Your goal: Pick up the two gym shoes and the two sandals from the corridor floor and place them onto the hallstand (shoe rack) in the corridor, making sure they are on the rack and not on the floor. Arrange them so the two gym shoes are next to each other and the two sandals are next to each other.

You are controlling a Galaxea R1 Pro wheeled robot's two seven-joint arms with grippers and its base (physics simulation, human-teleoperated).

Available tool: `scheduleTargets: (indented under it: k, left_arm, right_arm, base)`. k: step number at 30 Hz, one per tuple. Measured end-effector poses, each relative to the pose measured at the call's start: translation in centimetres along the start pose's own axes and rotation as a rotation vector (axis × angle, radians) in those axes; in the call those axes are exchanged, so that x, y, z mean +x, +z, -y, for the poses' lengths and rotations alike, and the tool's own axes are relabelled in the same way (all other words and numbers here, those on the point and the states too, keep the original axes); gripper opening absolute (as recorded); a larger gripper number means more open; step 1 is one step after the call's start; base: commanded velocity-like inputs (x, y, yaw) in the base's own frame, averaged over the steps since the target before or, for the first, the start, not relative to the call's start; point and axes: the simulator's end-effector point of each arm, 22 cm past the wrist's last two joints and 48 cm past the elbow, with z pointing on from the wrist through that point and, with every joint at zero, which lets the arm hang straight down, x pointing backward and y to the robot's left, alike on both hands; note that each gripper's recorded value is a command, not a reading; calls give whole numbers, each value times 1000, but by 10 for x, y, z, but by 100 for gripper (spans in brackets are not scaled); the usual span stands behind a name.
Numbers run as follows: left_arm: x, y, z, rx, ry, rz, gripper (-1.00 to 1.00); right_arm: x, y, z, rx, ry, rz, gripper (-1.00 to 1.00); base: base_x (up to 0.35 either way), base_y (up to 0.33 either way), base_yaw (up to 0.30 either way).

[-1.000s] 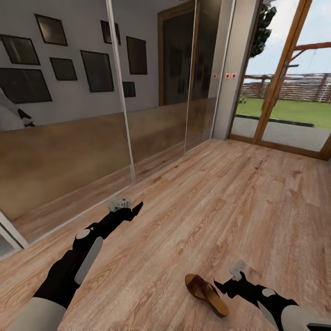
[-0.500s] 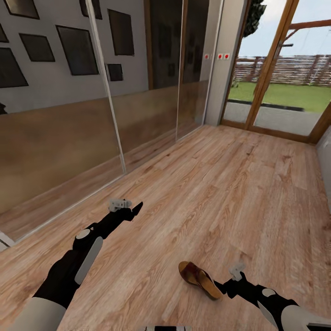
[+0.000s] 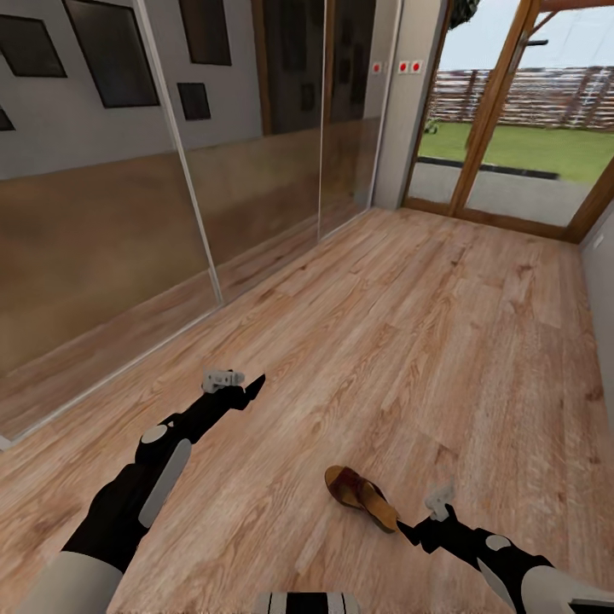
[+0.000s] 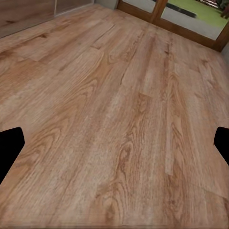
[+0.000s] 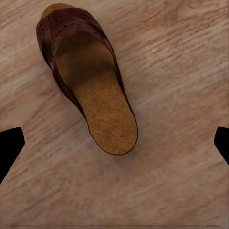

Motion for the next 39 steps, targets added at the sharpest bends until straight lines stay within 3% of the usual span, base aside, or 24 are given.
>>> scheduleTargets:
  k: [23,39]
  left_arm:
    - [18,0,-5,-6,-13,-25,100]
    - [18,0,-4,-6,-12,-25,100]
  right_arm:
    - [7,6,-4,-9,3,-13,100]
    - [7,6,-5,-12,0,-14,100]
  base:
    - [4,0,0]
    - [160,54,0]
